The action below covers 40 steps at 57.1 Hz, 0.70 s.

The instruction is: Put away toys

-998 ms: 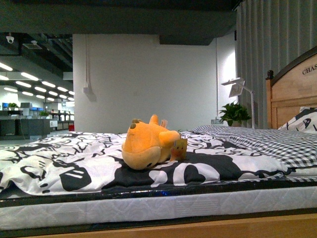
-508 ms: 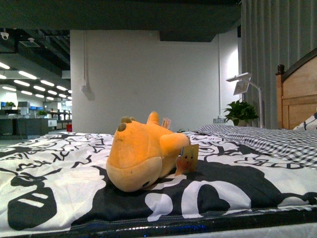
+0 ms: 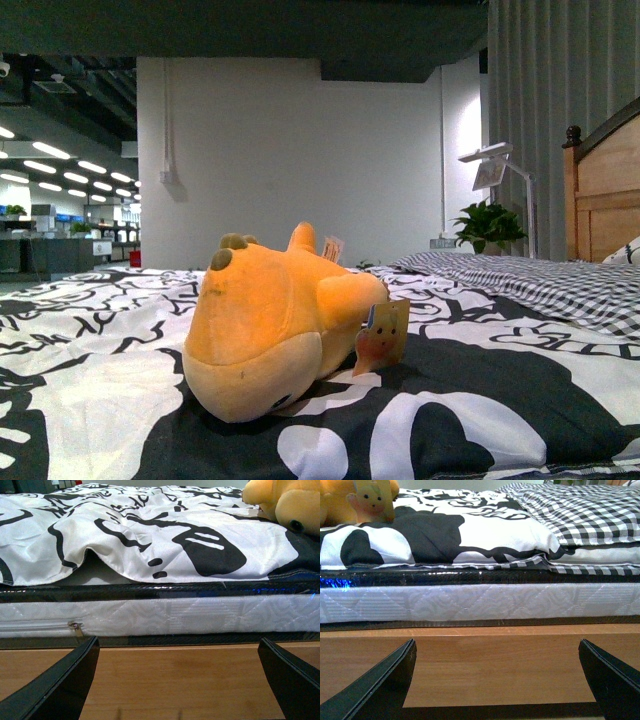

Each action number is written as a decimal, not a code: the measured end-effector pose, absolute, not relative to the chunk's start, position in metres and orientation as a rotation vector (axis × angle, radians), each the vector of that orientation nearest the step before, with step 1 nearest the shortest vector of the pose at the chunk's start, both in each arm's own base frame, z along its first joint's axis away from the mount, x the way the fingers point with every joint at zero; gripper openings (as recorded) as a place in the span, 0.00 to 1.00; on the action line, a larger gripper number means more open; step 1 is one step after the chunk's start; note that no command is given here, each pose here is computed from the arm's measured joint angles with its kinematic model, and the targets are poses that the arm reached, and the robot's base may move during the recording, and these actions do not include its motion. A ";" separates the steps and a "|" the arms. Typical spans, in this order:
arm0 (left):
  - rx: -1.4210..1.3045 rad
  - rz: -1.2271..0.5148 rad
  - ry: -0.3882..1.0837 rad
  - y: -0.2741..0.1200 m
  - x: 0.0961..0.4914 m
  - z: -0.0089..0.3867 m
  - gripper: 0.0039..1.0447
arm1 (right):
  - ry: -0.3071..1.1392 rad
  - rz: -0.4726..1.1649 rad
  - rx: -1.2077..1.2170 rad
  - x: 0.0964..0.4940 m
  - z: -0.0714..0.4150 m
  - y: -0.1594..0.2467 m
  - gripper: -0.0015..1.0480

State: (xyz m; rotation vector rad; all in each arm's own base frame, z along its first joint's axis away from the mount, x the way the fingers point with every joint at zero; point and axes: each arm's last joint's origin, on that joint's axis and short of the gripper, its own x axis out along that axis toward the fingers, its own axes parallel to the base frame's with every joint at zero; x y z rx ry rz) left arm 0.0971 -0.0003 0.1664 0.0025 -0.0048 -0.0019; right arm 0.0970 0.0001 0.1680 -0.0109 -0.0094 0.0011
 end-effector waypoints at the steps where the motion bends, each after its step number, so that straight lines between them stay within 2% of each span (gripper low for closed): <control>1: 0.002 -0.002 -0.005 0.000 0.097 0.166 0.94 | -0.009 0.001 -0.011 0.097 0.168 0.000 0.94; 40: 0.003 -0.003 -0.004 0.000 0.097 0.166 0.94 | -0.008 0.001 -0.011 0.097 0.168 0.000 0.94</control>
